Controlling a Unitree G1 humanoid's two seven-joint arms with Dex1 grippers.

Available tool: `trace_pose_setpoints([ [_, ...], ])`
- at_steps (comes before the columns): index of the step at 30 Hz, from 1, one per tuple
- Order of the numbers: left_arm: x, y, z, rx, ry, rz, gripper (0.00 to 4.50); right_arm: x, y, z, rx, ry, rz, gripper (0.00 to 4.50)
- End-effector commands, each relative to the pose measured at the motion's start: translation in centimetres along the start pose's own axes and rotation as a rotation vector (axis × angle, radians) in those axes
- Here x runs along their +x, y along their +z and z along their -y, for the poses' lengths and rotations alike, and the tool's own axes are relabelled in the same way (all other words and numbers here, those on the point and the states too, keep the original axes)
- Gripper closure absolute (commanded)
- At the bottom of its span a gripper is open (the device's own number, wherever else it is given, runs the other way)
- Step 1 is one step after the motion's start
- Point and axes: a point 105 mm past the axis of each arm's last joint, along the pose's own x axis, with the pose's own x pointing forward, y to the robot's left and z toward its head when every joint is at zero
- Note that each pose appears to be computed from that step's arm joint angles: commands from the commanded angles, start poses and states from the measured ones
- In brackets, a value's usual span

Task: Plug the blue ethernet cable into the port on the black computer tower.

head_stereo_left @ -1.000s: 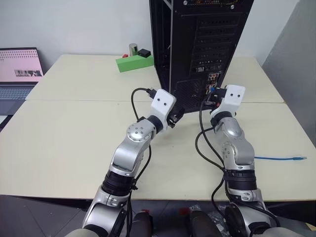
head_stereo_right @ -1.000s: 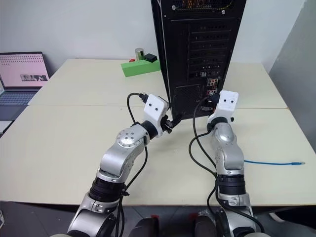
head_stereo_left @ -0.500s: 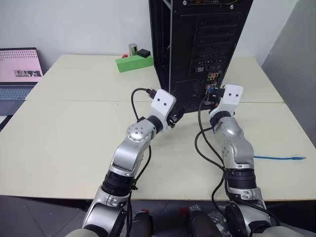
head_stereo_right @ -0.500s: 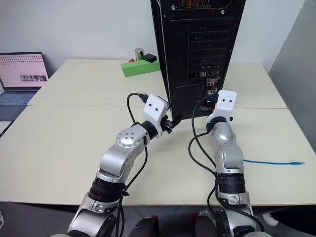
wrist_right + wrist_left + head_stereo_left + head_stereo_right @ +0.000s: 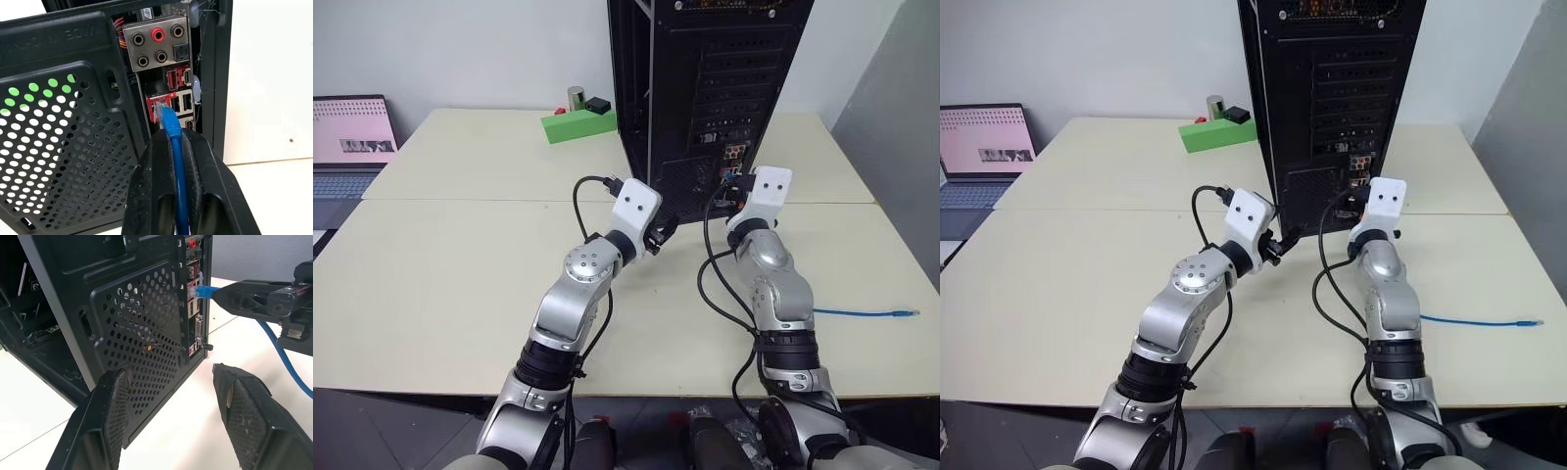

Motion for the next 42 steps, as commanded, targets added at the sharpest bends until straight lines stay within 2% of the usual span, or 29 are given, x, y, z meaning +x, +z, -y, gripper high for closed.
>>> trace_pose_setpoints([
  [1,-0.2,1.7,0.2,0.028,-0.002,0.061,1.69,0.3,2.4,-1.3,0.005,0.041,0.084,4.5],
  [20,-0.2,2.2,0.7,0.018,-0.02,0.079,1.69,1.3,2.2,-2.3,-0.017,0.119,0.052,4.5],
  [29,-0.2,2.2,0.7,0.019,-0.022,0.079,1.69,1.3,1.9,-1.7,-0.027,0.147,0.024,4.5],
  [31,-0.2,2.2,0.7,0.018,-0.022,0.08,1.64,1.0,1.8,-1.0,-0.032,0.163,0.008,3.84],
  [32,-0.2,2.2,0.6,0.019,-0.022,0.08,1.64,0.8,1.7,-0.6,-0.039,0.18,-0.001,3.79],
  [35,-0.3,2.3,0.4,0.017,-0.033,0.086,1.64,-0.1,1.7,0.7,-0.076,0.256,-0.026,3.02],
  [36,-0.3,2.4,0.5,0.018,-0.039,0.087,1.64,-0.3,1.8,1.0,-0.085,0.279,-0.034,2.93],
  [42,-0.5,2.0,-0.5,0.068,-0.054,0.043,1.64,-3.5,3.5,2.4,-0.166,0.492,-0.067,1.62],
])
